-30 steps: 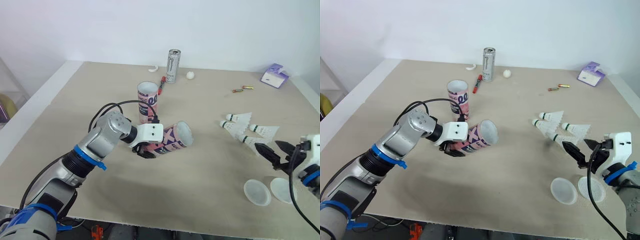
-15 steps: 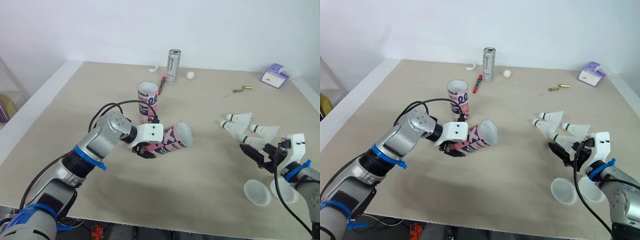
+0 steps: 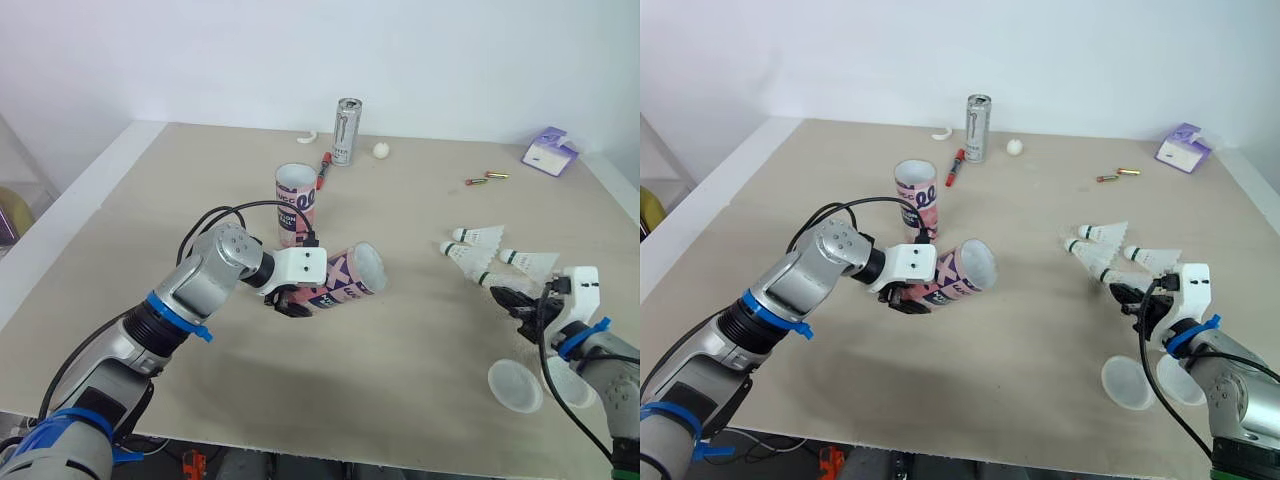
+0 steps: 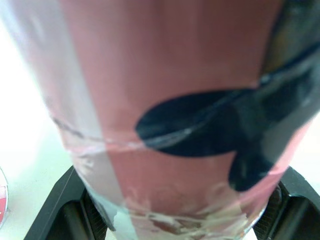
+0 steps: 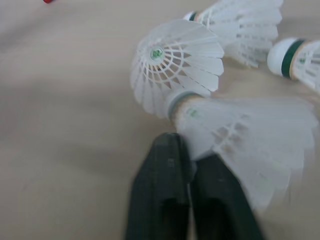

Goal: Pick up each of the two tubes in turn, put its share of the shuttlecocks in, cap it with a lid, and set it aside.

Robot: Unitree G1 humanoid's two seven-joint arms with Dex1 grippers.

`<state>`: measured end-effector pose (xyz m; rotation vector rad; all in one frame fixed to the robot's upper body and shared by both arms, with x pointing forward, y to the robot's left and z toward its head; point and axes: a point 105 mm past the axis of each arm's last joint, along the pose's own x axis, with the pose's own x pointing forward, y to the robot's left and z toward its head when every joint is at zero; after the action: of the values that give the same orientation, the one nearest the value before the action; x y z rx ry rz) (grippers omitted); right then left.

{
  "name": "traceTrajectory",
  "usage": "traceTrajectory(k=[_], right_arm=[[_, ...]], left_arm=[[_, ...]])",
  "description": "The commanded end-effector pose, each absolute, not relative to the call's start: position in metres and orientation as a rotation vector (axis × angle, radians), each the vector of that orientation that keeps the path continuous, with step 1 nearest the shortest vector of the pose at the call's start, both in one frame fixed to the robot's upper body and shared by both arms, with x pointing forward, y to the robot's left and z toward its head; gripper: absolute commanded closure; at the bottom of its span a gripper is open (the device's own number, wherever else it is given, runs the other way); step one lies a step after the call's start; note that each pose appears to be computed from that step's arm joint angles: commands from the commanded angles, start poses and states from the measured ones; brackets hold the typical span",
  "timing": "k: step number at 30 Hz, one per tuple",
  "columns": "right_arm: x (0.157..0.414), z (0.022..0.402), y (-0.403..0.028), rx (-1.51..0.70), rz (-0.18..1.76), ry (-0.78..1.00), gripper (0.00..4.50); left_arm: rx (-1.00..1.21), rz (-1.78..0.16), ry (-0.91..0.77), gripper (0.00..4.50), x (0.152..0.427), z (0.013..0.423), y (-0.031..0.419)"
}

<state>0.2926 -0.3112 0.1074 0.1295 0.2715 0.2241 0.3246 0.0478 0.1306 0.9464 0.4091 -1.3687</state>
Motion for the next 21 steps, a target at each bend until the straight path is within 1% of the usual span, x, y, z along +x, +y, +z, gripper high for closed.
traceTrajectory(k=[1, 3, 6, 9, 11, 13, 17, 19, 21], right_arm=[[0.288, 0.122, -0.309, 0.115, 0.238, 0.226, 4.35], [0.278, 0.136, -0.303, 0.008, 0.285, 0.228, 4.35], [0.265, 0.171, -0.296, -0.132, 0.344, 0.208, 4.35], [0.253, 0.218, -0.281, -0.403, 0.440, 0.211, 4.35], [0.251, 0.245, -0.260, -0.551, 0.531, 0.177, 4.35], [0.247, 0.262, -0.231, -0.689, 0.655, 0.142, 4.35], [0.237, 0.269, -0.177, -0.901, 0.896, 0.067, 4.35], [0.234, 0.264, -0.160, -0.993, 0.986, 0.037, 4.35], [0.235, 0.261, -0.154, -1.051, 1.025, 0.020, 4.35]], left_arm=[[0.955, -1.320, 0.467, 1.50, 0.329, 0.118, 0.057], [0.956, -1.320, 0.464, 1.50, 0.330, 0.118, 0.057], [0.957, -1.320, 0.463, 1.50, 0.330, 0.118, 0.057], [0.961, -1.324, 0.464, 1.50, 0.330, 0.118, 0.058], [0.963, -1.327, 0.463, 1.50, 0.331, 0.118, 0.057], [0.964, -1.330, 0.462, 1.50, 0.331, 0.118, 0.056], [0.963, -1.339, 0.457, 1.50, 0.331, 0.117, 0.054], [0.961, -1.342, 0.454, 1.50, 0.332, 0.117, 0.053], [0.959, -1.342, 0.449, 1.50, 0.332, 0.118, 0.052]])
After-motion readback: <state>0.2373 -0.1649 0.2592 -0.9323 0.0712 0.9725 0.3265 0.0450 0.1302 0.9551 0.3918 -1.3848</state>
